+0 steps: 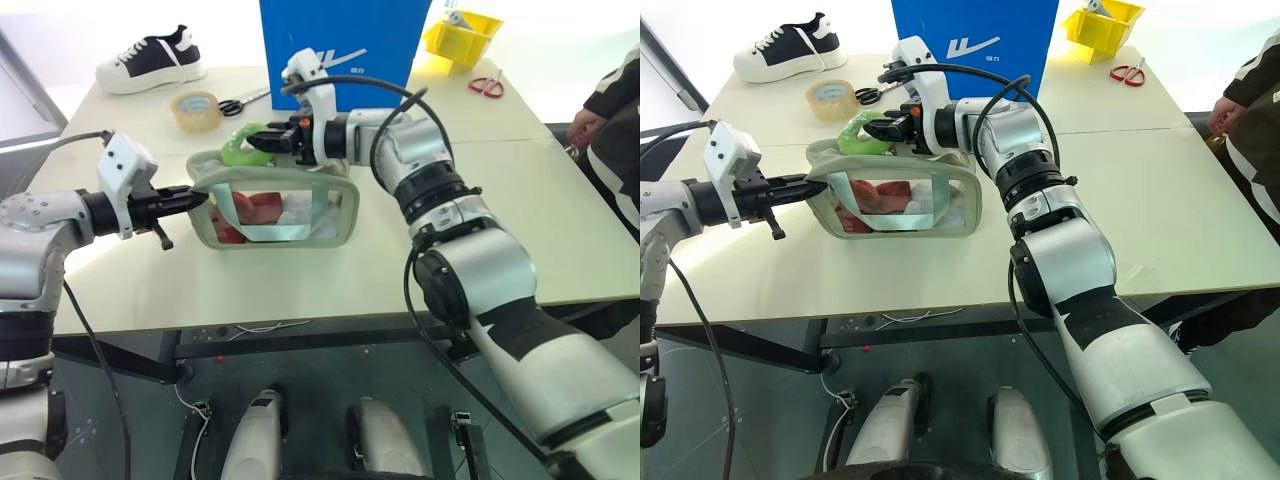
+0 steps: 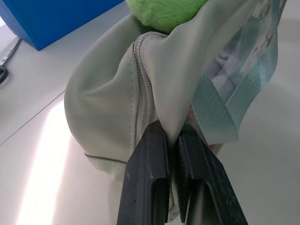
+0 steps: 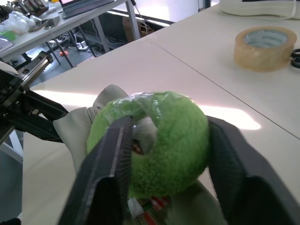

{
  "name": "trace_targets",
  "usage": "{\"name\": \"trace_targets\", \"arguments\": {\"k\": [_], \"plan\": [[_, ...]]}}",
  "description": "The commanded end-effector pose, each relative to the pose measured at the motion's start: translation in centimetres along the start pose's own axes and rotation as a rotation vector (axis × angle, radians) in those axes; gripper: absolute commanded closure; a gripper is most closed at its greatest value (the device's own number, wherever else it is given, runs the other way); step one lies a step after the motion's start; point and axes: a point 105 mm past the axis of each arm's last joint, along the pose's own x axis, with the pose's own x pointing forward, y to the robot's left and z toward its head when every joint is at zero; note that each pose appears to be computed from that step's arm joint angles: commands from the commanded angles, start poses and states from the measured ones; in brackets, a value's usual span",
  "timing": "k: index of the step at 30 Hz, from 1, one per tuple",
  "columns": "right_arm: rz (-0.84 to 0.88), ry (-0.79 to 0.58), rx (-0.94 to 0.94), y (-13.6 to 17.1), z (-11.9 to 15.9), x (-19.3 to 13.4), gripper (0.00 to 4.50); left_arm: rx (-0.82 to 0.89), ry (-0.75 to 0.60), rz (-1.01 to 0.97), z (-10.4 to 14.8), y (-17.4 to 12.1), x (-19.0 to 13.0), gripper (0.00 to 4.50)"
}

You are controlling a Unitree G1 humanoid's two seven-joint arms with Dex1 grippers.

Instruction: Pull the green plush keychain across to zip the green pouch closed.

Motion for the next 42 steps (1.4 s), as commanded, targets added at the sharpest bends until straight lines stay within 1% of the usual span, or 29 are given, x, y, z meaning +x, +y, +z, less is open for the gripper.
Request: {"name": "trace_targets", "arguments": {"k": [1, 2, 5, 7, 10, 12, 14, 16, 18, 21, 24, 27, 29, 32, 34, 37, 40, 42], "plan": [[0.019, -0.063, -0.055, 0.4, 3.1, -0.8, 4.34, 0.020, -0.003, 0.009, 0.5, 0.1, -0.3, 4.50], [-0.015, -0.075, -0.076, -0.3, 3.6, -1.7, 4.47, 0.021, -0.004, 0.010, 0.5, 0.1, -0.2, 4.50], [-0.118, -0.109, -0.126, -2.3, 4.7, -4.1, 4.47, 0.023, -0.005, 0.008, 0.6, 0.0, -0.3, 4.50], [-0.240, -0.136, -0.174, -4.2, 5.7, -7.0, 4.47, 0.022, -0.003, 0.008, 0.6, 0.0, -0.3, 4.50], [-0.354, -0.153, -0.203, -5.6, 6.3, -10.3, 4.47, 0.021, -0.001, 0.006, 0.5, 0.0, -0.5, 4.50], [-0.492, -0.130, -0.227, -7.4, 5.6, -13.9, 4.47, 0.020, 0.003, 0.000, 0.4, -0.1, -0.4, 4.50], [-0.606, -0.105, -0.234, -8.7, 4.5, -16.6, 4.47, 0.021, 0.006, -0.005, 0.4, 0.0, -0.2, 4.50], [-0.671, -0.081, -0.234, -9.2, 3.3, -17.9, 4.47, 0.024, 0.007, -0.009, 0.5, 0.1, -0.2, 4.50], [-0.721, -0.050, -0.204, -9.7, 1.3, -18.7, 4.47, 0.026, 0.008, -0.016, 0.6, 0.1, 0.0, 4.50], [-0.763, -0.007, -0.166, -10.2, -1.6, -18.9, 4.47, 0.032, 0.007, -0.027, 0.8, 0.2, 0.2, 4.50], [-0.760, 0.062, -0.069, -10.0, -7.4, -16.9, 4.47, 0.037, 0.005, -0.040, 1.0, 0.3, 0.7, 4.50], [-0.730, 0.083, 0.005, -9.2, -10.5, -14.4, 4.47, 0.042, 0.004, -0.051, 1.1, 0.3, 1.0, 4.50], [-0.700, 0.089, 0.050, -8.5, -11.7, -12.9, 4.47, 0.044, 0.002, -0.059, 1.1, 0.3, 1.1, 4.50], [-0.665, 0.118, 0.057, -7.6, -13.1, -11.5, 4.47, 0.046, 0.001, -0.061, 1.1, 0.3, 1.1, 4.50], [-0.650, 0.121, 0.060, -7.3, -13.3, -11.1, 4.47, 0.047, -0.001, -0.061, 1.1, 0.2, 1.1, 4.50], [-0.636, 0.111, 0.029, -7.3, -12.5, -11.5, 4.47, 0.050, -0.001, -0.056, 1.1, 0.3, 0.9, 4.50], [-0.575, 0.066, 0.025, -6.9, -10.5, -12.2, 3.49, 0.051, 0.003, -0.045, 0.9, 0.4, 0.8, 4.50], [-0.552, 0.051, -0.002, -6.9, -9.1, -13.2, 2.50, 0.048, 0.005, -0.039, 0.8, 0.4, 0.6, 4.50]]}}
